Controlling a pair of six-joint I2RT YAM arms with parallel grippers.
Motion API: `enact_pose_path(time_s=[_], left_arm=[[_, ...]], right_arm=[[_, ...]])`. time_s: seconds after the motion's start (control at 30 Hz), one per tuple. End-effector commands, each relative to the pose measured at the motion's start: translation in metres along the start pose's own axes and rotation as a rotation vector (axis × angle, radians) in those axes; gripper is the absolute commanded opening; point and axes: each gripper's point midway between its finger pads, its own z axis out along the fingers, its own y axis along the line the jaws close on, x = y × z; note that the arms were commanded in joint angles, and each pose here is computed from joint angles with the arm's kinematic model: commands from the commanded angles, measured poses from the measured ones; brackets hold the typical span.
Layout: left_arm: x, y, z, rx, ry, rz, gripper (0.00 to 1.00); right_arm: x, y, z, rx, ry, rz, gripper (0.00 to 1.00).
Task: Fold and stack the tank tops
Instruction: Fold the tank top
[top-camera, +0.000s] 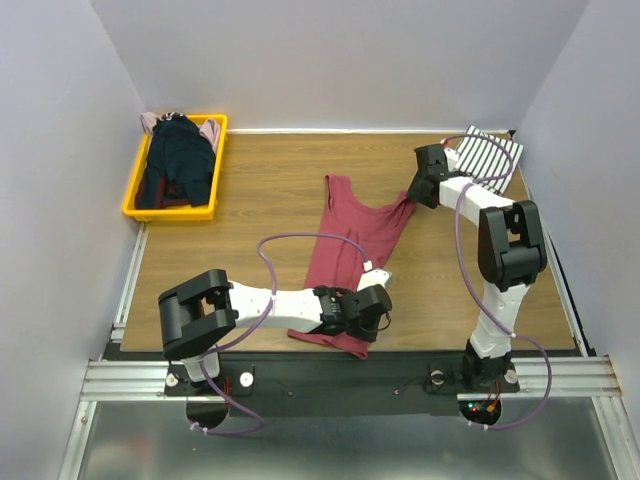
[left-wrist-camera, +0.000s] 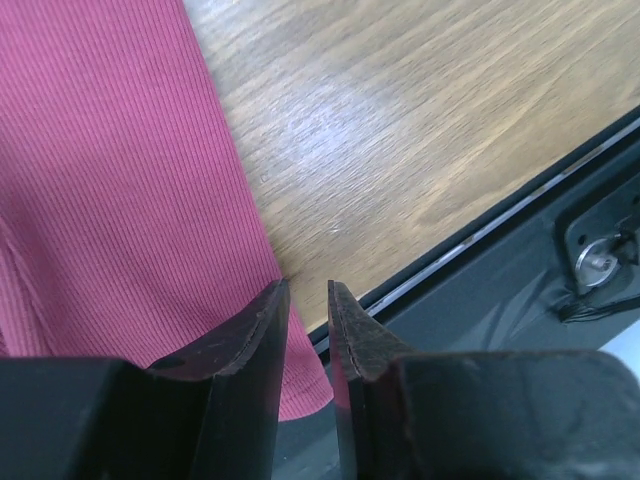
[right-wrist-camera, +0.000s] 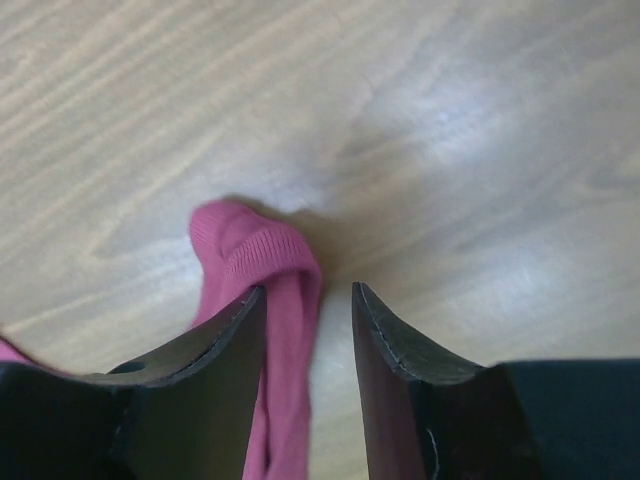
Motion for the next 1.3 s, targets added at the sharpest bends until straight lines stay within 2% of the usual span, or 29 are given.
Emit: enact_pose_path(time_s=[0.0, 0.37, 0.43, 0.47, 0.6, 0.9, 1.1, 1.27], left_arm=[[-0.009, -0.008, 0.001, 0.007, -0.034, 0.02, 0.34], [0.01, 0.002, 0.01, -0.048, 0.008, 0.044, 0.34], [0.011, 0.004, 0.01, -0.055, 0.012, 0.045, 0.33], [0.013, 0.004, 0.011, -0.059, 0.015, 0.048, 0.31], [0.016, 0.008, 0.012, -0.08, 0.025, 0.058, 0.24], [0.024, 0.008, 0.013, -0.089, 0.048, 0.088, 0.01], [0.029, 0.001, 0.012, -0.071, 0.064, 0.11, 0.0], [0.035, -0.003, 0.01, -0.056, 0.077, 0.121, 0.0]], right_arm=[[-0.024, 0.02, 0.008, -0.039, -0.066, 0.007, 0.44], [-0.025, 0.025, 0.021, -0.035, -0.063, 0.002, 0.38], [-0.028, 0.028, 0.021, -0.042, -0.065, 0.012, 0.33], [-0.028, 0.029, 0.021, -0.047, -0.064, 0.011, 0.22], [-0.035, 0.03, 0.02, -0.039, -0.083, 0.001, 0.08], [-0.045, 0.02, 0.016, 0.036, -0.094, -0.08, 0.06], [-0.051, 0.03, 0.005, 0.099, -0.133, -0.156, 0.05], [-0.041, 0.034, 0.018, 0.161, -0.111, -0.226, 0.04]])
